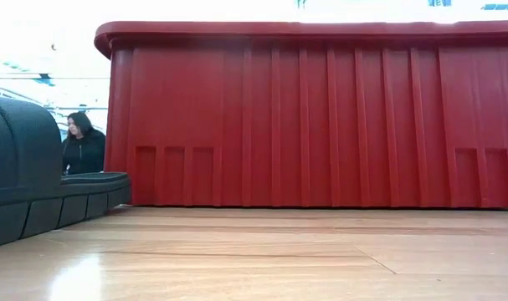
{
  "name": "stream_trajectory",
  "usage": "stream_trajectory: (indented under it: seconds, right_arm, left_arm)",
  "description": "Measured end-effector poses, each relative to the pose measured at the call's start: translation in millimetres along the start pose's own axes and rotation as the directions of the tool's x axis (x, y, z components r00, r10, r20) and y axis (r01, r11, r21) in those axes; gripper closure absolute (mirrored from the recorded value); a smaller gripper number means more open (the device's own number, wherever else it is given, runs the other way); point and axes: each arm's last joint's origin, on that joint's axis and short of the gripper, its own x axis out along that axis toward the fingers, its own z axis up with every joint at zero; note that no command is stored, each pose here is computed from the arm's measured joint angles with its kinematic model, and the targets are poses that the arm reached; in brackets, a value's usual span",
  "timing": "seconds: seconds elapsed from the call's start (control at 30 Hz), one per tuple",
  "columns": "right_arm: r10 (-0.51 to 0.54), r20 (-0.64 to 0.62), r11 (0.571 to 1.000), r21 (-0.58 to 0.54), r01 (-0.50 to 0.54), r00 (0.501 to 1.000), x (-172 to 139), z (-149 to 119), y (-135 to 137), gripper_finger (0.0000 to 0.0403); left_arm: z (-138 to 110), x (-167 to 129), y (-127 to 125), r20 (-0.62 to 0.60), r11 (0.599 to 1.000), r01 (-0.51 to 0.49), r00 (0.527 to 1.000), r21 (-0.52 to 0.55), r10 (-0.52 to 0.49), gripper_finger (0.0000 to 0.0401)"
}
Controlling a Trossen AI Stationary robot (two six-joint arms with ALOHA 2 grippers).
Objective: Pick and place slides into bin
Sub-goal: Put the black slide into the red container
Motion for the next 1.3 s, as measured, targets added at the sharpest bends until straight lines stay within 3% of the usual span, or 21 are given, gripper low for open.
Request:
stream_trajectory:
  seconds: [0.23,0.4,0.57,0.77,1.1,1.3]
  right_arm:
    - [0.106,-0.002,0.994,-0.026,-0.106,0.994,19.4,-0.2,15.4,0.0402]
    - [0.136,-0.003,0.990,-0.034,-0.136,0.991,17.7,-0.1,21.8,0.0402]
    - [0.128,-0.029,0.992,-0.008,-0.128,0.991,9.3,-2.7,22.8,0.0403]
    - [0.081,-0.045,0.995,0.068,-0.078,0.996,14.3,-18.7,20.7,0.0403]
    - [0.128,-0.056,0.975,0.192,-0.115,0.990,16.7,-42.6,28.3,0.0403]
    - [0.154,-0.019,0.965,0.217,-0.147,0.988,19.5,-50.7,32.8,0.0403]
  left_arm:
    - [-5.4,9.8,-1.0,0.248,0.996,0.023,0.968,0.083,-0.043,0.0400]
    - [-29.3,32.7,10.9,0.346,0.999,0.028,0.938,0.033,-0.038,0.0395]
    - [-64.2,63.3,20.9,0.353,0.981,0.161,0.928,-0.105,-0.115,0.0399]
    - [-90.6,90.6,14.9,0.429,0.954,0.287,0.875,-0.088,-0.223,0.0399]
    - [-117.7,136.0,-13.3,0.246,0.891,0.420,0.894,-0.173,-0.374,0.0400]
    - [-143.0,166.6,-32.7,0.072,0.902,0.358,0.933,-0.239,-0.352,0.0400]
